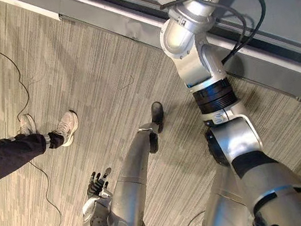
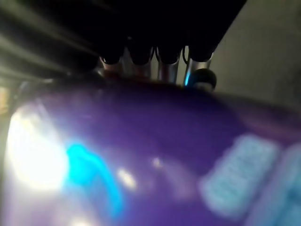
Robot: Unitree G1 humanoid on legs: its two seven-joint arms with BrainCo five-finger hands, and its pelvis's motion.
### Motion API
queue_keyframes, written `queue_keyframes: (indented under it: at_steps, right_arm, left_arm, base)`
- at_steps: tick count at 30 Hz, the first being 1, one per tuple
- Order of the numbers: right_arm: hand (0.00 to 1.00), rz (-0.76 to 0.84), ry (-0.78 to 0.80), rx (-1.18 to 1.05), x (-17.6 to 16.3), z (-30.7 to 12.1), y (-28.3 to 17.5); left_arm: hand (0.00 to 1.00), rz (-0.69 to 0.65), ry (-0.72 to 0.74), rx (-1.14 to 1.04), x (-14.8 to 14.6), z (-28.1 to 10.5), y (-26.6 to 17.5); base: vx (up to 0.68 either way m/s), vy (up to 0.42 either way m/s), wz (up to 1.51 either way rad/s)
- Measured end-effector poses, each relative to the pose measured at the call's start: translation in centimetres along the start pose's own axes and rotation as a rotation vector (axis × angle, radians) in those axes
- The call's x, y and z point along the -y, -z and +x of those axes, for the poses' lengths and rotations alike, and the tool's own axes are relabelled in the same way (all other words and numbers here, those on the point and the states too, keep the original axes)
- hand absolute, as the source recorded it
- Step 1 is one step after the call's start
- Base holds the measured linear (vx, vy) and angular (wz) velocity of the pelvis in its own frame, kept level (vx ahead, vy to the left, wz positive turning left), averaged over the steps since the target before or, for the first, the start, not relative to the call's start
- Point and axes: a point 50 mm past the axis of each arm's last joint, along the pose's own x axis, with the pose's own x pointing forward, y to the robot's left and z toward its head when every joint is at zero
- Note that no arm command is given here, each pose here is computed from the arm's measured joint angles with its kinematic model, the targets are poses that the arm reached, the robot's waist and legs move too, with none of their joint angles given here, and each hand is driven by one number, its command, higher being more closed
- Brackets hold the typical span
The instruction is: Put the gum and the chips on the shelf.
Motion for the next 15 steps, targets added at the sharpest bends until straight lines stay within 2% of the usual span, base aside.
queue_keyframes:
  at_steps: [15]
  right_arm:
    - [1.00, -0.071, 0.004, -0.013, 0.4, 1.3, 2.1]
  left_arm:
    - [0.00, 0.037, 0.019, 0.001, -0.5, -0.2, 0.1]
  base:
    - [0.00, -0.002, 0.01]
